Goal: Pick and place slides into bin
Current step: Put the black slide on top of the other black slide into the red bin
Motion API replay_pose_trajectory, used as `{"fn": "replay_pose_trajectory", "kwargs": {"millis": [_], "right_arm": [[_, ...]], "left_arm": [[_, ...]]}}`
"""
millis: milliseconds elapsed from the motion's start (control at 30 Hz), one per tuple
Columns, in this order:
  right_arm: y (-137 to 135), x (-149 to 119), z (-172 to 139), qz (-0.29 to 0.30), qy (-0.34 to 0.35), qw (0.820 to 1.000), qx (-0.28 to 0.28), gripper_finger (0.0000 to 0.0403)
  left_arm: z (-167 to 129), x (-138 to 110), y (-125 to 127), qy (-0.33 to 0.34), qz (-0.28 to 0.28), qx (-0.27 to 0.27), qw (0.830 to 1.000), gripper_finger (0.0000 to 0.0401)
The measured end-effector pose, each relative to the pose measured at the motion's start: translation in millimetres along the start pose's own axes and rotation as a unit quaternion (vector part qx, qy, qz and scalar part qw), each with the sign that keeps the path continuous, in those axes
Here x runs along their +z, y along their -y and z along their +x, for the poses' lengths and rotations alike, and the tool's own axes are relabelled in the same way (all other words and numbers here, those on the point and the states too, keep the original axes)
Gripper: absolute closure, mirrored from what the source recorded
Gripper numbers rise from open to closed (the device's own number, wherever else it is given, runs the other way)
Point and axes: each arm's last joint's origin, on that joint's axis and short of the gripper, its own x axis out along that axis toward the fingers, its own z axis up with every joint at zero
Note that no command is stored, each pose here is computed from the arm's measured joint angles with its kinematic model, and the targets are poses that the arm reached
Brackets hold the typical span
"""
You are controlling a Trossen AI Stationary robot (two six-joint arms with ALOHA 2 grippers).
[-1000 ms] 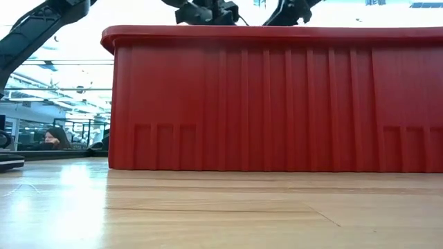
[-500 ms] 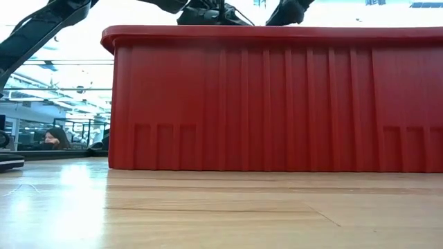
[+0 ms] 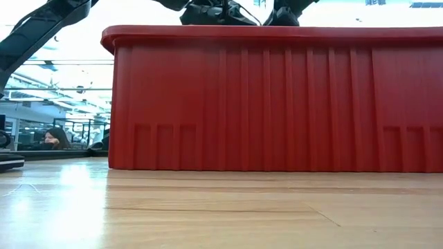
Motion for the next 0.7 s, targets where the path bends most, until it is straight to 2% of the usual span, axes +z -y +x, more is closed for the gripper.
{"fn": "replay_pose_trajectory", "kwargs": {"millis": [100,233,267,367,433,500,700], "right_arm": [[0,-1,0,-0.001,-0.004,1.000,0.001,0.0275],[-1,-1,0,-0.019,-0.006,1.000,0.004,0.0376],[-1,-1,0,-0.025,-0.006,1.000,0.003,0.0387],[-2,-2,0,-0.022,-0.009,1.000,0.004,0.0394],[-2,-3,0,-0.020,-0.015,1.000,0.005,0.0398],[-2,-5,-3,-0.018,-0.021,1.000,0.007,0.0399],[-2,-11,-26,-0.016,-0.033,0.999,0.027,0.0401]], "left_arm": [[0,0,-1,0.000,-0.002,0.000,1.000,0.0399],[-1,0,0,-0.003,-0.004,-0.008,1.000,0.0397],[-1,0,0,-0.003,-0.004,-0.009,1.000,0.0398],[-1,-1,-1,-0.003,0.000,-0.002,1.000,0.0398],[0,-2,-3,0.001,-0.010,0.037,0.999,0.0387],[-4,-2,-5,0.004,-0.018,0.067,0.998,0.0368],[-31,5,0,0.026,0.007,0.077,0.997,0.0295]]}}
